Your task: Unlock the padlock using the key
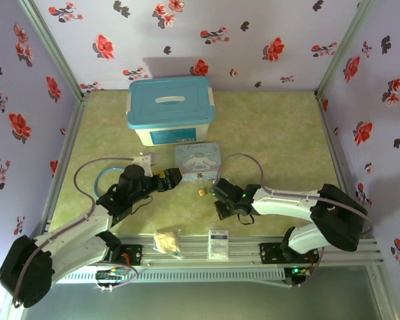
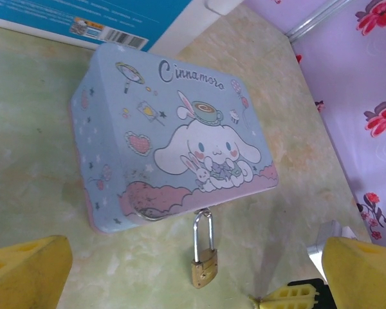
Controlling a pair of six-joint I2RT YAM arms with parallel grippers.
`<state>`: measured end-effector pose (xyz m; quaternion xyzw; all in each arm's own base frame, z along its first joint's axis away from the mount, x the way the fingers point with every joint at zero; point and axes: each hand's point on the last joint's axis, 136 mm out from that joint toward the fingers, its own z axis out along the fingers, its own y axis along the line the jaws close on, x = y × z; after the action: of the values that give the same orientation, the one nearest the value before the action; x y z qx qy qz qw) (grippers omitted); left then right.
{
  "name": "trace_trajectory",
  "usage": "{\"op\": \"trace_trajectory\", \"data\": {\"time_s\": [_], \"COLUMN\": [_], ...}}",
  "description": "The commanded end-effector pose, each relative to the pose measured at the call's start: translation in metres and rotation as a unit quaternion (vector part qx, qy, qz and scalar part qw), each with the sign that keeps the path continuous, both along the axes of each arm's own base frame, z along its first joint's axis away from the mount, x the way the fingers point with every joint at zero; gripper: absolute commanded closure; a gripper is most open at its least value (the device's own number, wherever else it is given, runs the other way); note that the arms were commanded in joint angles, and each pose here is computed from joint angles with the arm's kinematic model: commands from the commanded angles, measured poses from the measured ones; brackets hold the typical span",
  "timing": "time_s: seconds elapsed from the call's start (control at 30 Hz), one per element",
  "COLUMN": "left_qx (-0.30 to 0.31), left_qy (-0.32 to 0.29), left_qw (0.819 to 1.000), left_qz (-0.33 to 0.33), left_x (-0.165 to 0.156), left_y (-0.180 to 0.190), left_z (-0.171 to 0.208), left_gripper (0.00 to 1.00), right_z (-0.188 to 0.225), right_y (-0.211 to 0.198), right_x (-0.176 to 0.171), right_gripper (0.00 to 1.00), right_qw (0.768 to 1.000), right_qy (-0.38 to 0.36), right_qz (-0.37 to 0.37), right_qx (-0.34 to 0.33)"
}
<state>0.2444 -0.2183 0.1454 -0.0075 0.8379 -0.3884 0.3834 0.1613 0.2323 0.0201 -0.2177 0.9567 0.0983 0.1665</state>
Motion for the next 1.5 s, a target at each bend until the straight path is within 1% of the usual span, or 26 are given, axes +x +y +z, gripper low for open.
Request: {"op": "trace_trajectory", "data": {"time_s": [0.0,0.17,0.37,0.4,0.43,0.47,0.57,0.6,0.7,0.73,0.8,0.83,0.93,1.17,1.23,1.33,1.4,1.47], "left_qx": [-0.036,-0.039,-0.035,-0.039,-0.046,-0.062,-0.104,-0.103,-0.079,-0.075,-0.089,-0.101,-0.117,-0.113,-0.118,-0.134,-0.137,-0.138], "left_qy": [-0.018,-0.008,0.005,0.01,0.019,0.024,0.022,0.022,0.028,0.03,0.037,0.04,0.05,0.076,0.079,0.08,0.083,0.084], "left_qw": [0.999,0.997,0.996,0.996,0.995,0.994,0.989,0.989,0.988,0.987,0.983,0.981,0.978,0.979,0.978,0.975,0.974,0.974], "left_qz": [-0.032,-0.061,-0.083,-0.084,-0.084,-0.085,-0.101,-0.107,-0.13,-0.136,-0.156,-0.16,-0.165,-0.153,-0.152,-0.158,-0.16,-0.157], "left_x": [-0.003,-0.013,-0.023,-0.025,-0.026,-0.028,-0.037,-0.039,-0.046,-0.047,-0.05,-0.05,-0.049,-0.044,-0.042,-0.04,-0.039,-0.036], "left_y": [-0.02,-0.04,-0.055,-0.057,-0.06,-0.065,-0.082,-0.086,-0.101,-0.106,-0.115,-0.119,-0.126,-0.132,-0.135,-0.142,-0.147,-0.148], "left_z": [0.015,0.011,0.006,0.005,0.002,0.004,0.01,0.011,0.007,0.005,0.004,0.004,0.001,-0.013,-0.014,-0.011,-0.011,-0.013], "left_gripper": [0.02,0.07,0.13,0.16,0.21,0.23,0.24,0.24,0.25,0.29,0.33,0.34,0.42,0.41,0.38,0.38,0.43,0.51], "right_z": [0.006,0.02,0.034,0.037,0.043,0.048,0.066,0.069,0.078,0.081,0.085,0.087,0.089,0.094,0.092,0.091,0.091,0.091], "right_y": [-0.001,0.009,0.013,0.015,0.017,0.02,0.032,0.035,0.042,0.044,0.047,0.048,0.048,0.043,0.043,0.045,0.045,0.044], "right_x": [0.0,0.006,0.016,0.018,0.02,0.022,0.028,0.029,0.032,0.033,0.033,0.032,0.03,0.027,0.026,0.026,0.026,0.027], "right_gripper": [1.0,1.0,1.0,1.0,1.0,1.0,1.0,1.0,1.0,1.0,1.0,1.0,1.0,1.0,1.0,1.0,1.0,1.0], "right_qw": [1.0,0.997,0.993,0.992,0.99,0.988,0.981,0.98,0.976,0.975,0.974,0.973,0.971,0.961,0.961,0.96,0.959,0.957], "right_qy": [-0.002,-0.013,-0.026,-0.03,-0.036,-0.039,-0.055,-0.057,-0.061,-0.061,-0.062,-0.062,-0.061,-0.071,-0.071,-0.069,-0.072,-0.076], "right_qz": [-0.009,-0.019,-0.033,-0.036,-0.039,-0.04,-0.038,-0.038,-0.035,-0.034,-0.031,-0.029,-0.031,-0.042,-0.041,-0.036,-0.036,-0.038], "right_qx": [0.021,0.07,0.111,0.12,0.133,0.145,0.182,0.189,0.204,0.209,0.217,0.219,0.23,0.265,0.266,0.268,0.272,0.276]}}
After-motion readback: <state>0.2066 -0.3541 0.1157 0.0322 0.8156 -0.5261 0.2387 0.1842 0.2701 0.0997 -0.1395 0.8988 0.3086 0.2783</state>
